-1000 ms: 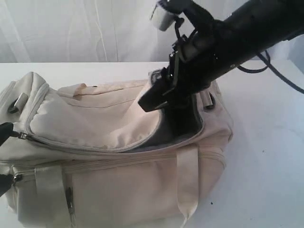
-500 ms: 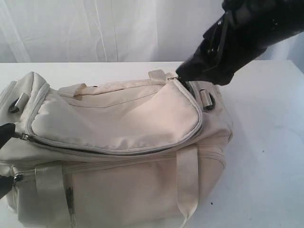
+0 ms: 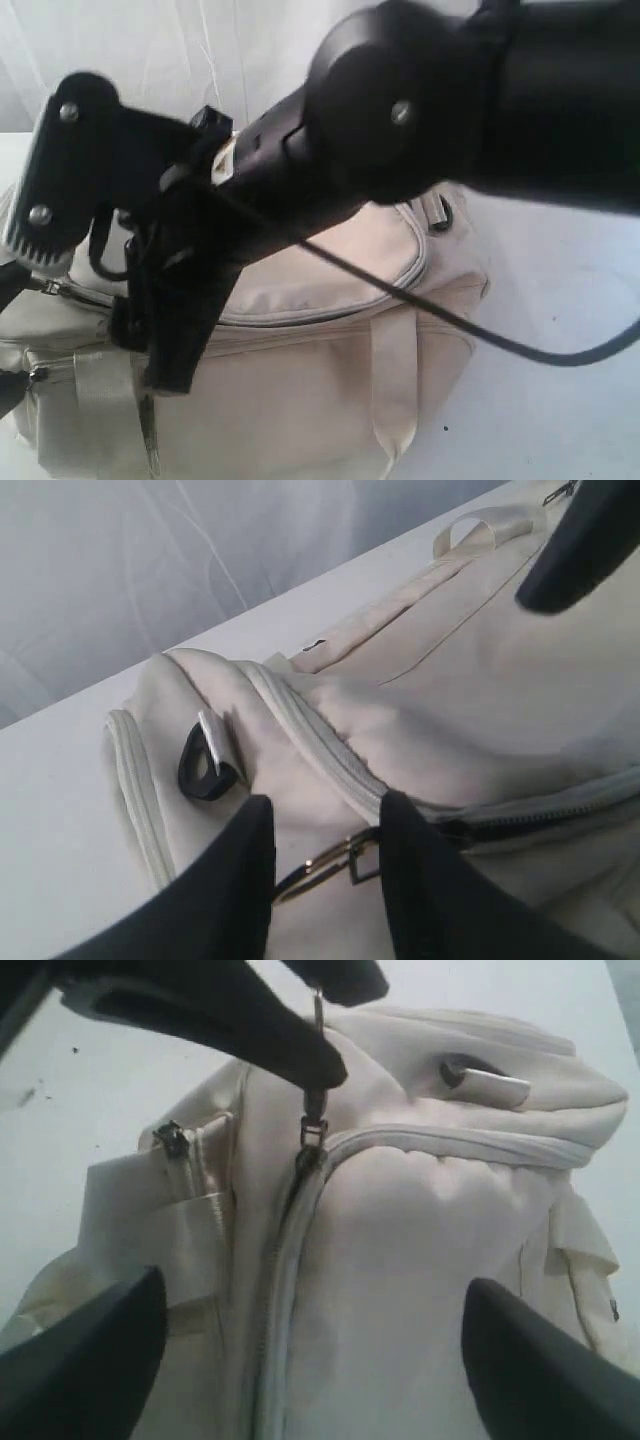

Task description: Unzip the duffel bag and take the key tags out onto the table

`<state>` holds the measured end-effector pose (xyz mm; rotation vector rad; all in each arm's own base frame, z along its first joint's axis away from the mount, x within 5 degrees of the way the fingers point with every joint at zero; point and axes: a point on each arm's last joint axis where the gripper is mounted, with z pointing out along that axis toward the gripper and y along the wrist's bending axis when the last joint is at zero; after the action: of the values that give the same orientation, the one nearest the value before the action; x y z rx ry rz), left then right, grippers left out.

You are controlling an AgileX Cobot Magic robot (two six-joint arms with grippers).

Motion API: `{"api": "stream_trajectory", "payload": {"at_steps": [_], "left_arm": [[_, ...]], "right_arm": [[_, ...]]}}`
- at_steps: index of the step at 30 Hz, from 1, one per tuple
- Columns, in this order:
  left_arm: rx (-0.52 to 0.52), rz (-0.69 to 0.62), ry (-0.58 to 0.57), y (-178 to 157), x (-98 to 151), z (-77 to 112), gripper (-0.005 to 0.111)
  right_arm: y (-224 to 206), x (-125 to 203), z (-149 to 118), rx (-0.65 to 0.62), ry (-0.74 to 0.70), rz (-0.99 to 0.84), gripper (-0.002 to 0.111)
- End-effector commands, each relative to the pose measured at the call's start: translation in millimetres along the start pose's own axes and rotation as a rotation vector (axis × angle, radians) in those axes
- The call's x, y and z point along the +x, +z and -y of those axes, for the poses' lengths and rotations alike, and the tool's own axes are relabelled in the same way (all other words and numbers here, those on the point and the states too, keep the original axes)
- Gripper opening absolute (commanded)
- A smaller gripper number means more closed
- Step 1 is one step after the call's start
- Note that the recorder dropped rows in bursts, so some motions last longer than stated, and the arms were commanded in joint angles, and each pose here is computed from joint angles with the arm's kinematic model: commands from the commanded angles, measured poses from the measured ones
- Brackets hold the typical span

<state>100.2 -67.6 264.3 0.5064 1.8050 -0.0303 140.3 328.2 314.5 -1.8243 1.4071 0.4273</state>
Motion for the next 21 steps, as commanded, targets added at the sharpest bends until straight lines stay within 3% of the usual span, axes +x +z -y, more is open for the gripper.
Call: {"api": "stream_trajectory", "payload": {"at_steps": [1, 4, 11, 21], "left_arm": [[-0.017, -0.019, -0.015, -0.6, 3.4, -2.3, 0.0], [-0.03, -0.022, -0.015, -0.6, 3.7, -3.4, 0.0], [-0.057, 0.006, 0.0, -0.5, 1.1, -5.7, 0.0], [-0.11, 0.017, 0.07, 11.0, -1.6, -8.0, 0.0]], "right_arm": [[21.7, 0.3, -6.2, 0.017, 0.038, -0.013, 0.075], [28.9, 1.7, -8.9, 0.003, 0.118, -0.018, 0.064], [33.4, 8.3, -15.0, -0.058, 0.15, -0.081, 0.0], [32.9, 10.7, -18.0, -0.087, 0.184, -0.112, 0.0]]}}
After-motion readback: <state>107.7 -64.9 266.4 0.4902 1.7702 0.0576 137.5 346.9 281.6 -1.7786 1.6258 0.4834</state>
